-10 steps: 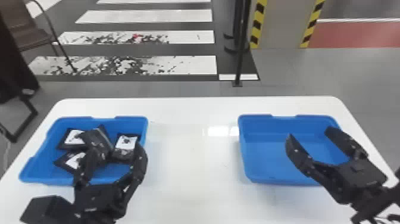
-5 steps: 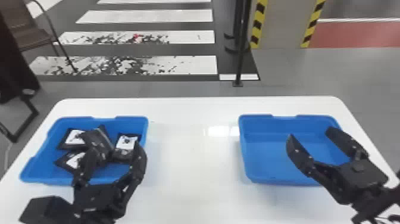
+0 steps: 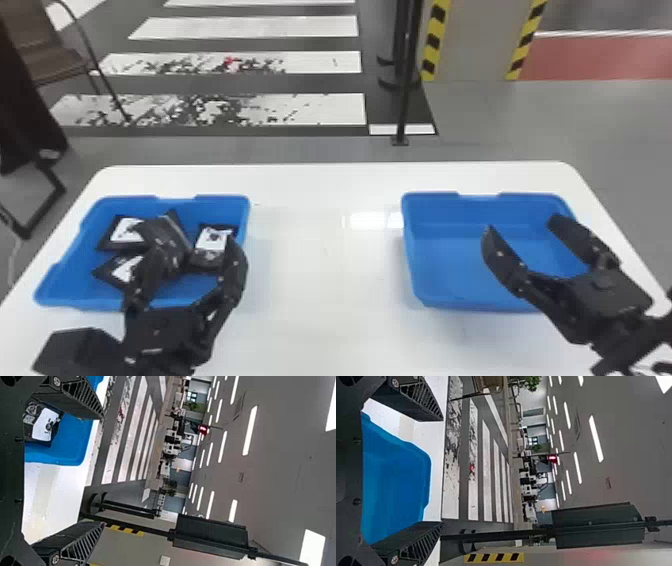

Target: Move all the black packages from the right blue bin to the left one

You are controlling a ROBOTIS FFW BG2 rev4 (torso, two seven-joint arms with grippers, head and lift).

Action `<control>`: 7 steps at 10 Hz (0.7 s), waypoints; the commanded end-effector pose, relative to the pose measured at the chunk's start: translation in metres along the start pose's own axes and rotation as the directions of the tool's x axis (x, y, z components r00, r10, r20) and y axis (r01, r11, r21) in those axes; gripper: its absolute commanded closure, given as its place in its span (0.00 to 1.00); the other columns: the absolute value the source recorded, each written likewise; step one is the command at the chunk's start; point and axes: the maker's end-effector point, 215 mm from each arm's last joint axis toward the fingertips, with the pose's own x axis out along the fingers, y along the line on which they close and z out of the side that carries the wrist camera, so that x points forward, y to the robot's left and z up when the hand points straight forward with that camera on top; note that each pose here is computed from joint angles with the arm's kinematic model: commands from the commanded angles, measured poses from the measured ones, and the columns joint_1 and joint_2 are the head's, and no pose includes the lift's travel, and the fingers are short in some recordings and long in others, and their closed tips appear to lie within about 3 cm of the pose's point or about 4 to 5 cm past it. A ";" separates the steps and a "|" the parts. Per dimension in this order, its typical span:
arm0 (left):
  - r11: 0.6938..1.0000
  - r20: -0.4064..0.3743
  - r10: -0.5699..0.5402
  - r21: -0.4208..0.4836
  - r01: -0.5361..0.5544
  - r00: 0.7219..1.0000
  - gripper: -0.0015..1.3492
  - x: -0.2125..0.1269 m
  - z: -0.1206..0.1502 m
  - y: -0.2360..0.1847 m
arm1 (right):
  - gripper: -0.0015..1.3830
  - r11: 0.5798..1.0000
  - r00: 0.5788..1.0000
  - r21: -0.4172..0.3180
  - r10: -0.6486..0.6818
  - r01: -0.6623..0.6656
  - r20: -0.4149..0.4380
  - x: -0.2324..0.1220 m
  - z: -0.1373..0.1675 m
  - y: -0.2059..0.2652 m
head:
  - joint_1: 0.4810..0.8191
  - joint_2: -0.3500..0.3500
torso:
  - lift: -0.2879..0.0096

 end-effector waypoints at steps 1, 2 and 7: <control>1.000 0.000 -0.004 -0.003 0.004 1.000 0.07 0.001 0.000 -0.002 | 0.07 1.000 1.000 -0.003 0.000 0.000 0.001 0.001 0.001 0.000 | 0.63 0.55 | 0.45; 1.000 -0.001 -0.007 -0.003 0.007 1.000 0.07 0.001 0.000 -0.003 | 0.07 1.000 1.000 -0.002 -0.001 0.001 -0.001 0.001 -0.001 -0.001 | 0.63 0.55 | 0.45; 1.000 -0.003 -0.016 -0.006 0.016 1.000 0.07 0.002 -0.001 -0.007 | 0.07 1.000 1.000 0.010 -0.003 0.003 -0.007 0.002 -0.005 -0.003 | 0.63 0.54 | 0.45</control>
